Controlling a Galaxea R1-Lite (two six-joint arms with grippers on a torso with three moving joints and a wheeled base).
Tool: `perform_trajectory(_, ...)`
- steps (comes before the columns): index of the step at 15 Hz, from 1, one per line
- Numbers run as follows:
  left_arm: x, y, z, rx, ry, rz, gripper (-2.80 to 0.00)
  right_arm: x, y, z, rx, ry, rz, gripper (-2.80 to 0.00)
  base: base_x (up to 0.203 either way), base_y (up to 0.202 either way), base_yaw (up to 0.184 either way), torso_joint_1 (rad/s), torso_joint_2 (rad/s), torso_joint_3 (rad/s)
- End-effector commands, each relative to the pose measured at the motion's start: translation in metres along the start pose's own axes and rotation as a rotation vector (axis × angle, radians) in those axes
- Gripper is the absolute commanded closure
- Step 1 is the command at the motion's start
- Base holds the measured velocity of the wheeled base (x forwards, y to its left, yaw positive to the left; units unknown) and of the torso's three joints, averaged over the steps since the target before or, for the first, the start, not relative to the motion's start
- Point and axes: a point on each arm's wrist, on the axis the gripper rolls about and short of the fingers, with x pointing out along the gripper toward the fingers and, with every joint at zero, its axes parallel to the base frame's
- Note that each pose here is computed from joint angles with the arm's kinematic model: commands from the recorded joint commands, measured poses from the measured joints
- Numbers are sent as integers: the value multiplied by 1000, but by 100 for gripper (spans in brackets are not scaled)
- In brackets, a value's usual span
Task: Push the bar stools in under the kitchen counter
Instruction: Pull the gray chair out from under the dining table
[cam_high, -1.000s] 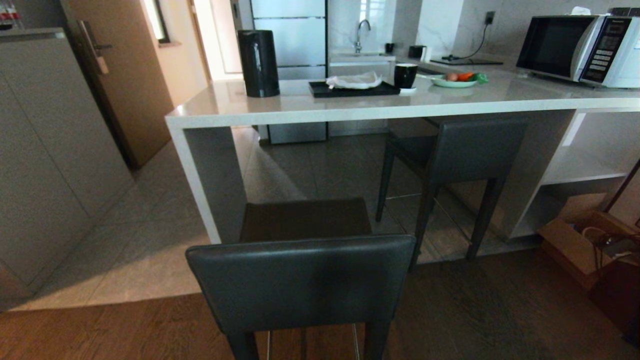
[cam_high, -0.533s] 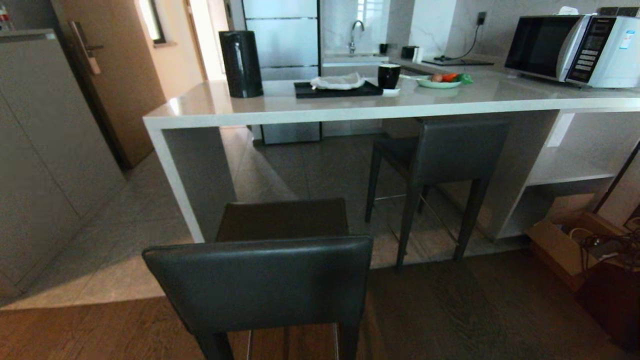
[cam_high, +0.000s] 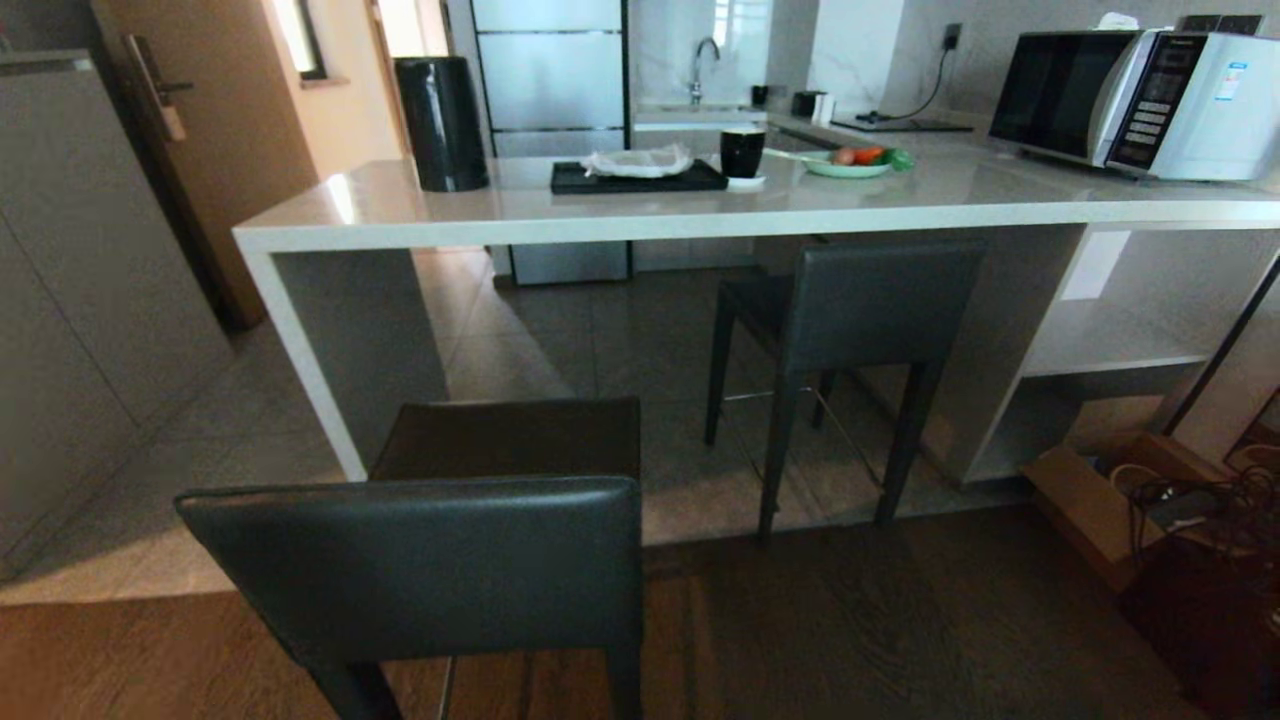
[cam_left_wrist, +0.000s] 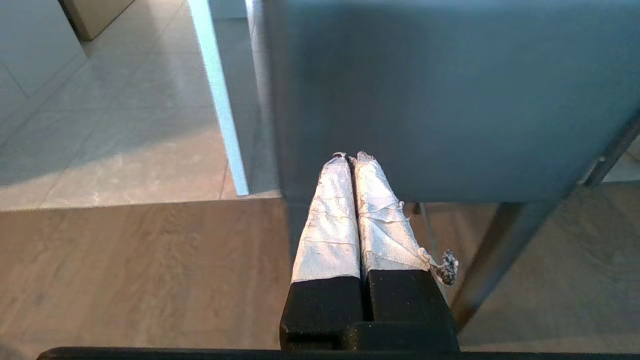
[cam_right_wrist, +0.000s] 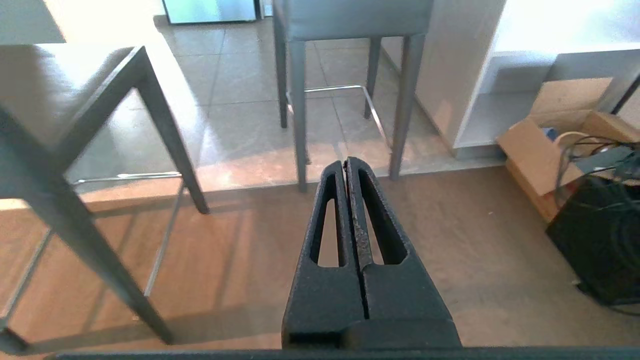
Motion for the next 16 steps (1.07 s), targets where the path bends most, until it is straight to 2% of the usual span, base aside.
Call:
perform_trajectory(1,0,0,0,0,1,0,0,0,0,0,0,2,1,0,0,-194,5,-2,2,2)
perform_trajectory(4,0,0,0,0,2,0,0,0,0,0,0,2,1,0,0,-144,2,5,1,2)
perform_trajectory(14,0,0,0,0,2,0,0,0,0,0,0,2,1,0,0,0,0,0,0,0)
perform_trajectory(16,0,0,0,0,2,0,0,0,0,0,0,2,1,0,114,0,-2,-2,1,1)
